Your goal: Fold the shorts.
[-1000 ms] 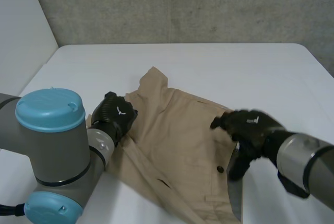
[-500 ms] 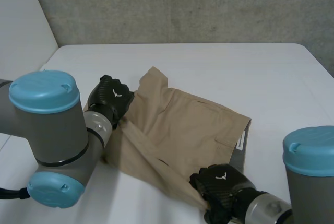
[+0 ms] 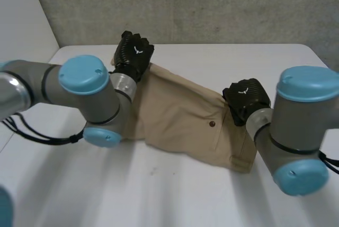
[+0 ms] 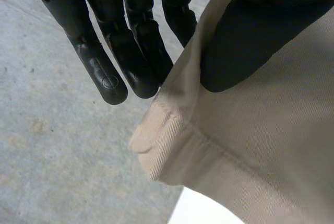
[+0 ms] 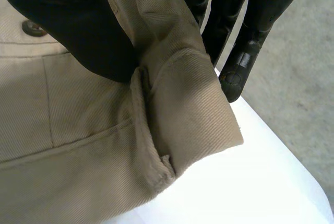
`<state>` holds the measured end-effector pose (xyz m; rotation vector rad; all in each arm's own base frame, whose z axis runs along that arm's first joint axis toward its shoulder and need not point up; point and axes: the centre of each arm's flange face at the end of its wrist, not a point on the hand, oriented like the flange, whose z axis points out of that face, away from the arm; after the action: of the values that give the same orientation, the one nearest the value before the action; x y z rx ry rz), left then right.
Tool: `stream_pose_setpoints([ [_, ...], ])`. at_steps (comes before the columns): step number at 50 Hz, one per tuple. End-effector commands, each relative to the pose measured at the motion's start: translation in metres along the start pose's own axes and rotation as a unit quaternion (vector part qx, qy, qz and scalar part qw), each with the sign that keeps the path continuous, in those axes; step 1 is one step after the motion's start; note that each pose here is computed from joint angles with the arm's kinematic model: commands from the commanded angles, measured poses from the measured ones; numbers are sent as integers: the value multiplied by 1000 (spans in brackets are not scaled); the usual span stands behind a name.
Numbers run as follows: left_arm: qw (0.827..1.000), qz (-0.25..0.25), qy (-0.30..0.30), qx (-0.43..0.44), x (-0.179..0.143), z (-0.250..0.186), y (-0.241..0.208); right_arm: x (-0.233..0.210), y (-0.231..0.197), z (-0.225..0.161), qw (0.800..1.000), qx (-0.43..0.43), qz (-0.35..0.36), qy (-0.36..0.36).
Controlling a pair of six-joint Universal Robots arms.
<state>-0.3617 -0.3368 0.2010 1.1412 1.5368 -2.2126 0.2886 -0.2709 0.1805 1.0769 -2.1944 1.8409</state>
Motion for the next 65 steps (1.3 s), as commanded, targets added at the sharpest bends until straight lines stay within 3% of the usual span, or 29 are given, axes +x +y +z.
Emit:
stream_pose_setpoints([
  [1,1000,-1,7,-5,21,9,20,1,9,23,1000,4,7,25],
  [12,1000,-10,5,0,33,6,22,9,0,30,998,41,13,51],
  [18,999,-37,-19,5,-4,-7,-4,31,-31,-6,995,68,17,65],
  [26,992,-124,1,-15,-32,-71,-24,22,-7,-65,998,-42,43,-24],
  [35,976,-204,35,-70,-28,-124,-12,2,36,-71,980,-73,162,-90],
  [55,971,-211,49,-100,-27,-136,-5,-8,70,-34,981,-57,171,-69],
  [60,971,-211,46,-100,-28,-135,-5,13,72,-31,984,-60,164,-43],
  [65,971,-210,44,-101,-30,-136,-5,49,72,-35,994,-57,95,5],
])
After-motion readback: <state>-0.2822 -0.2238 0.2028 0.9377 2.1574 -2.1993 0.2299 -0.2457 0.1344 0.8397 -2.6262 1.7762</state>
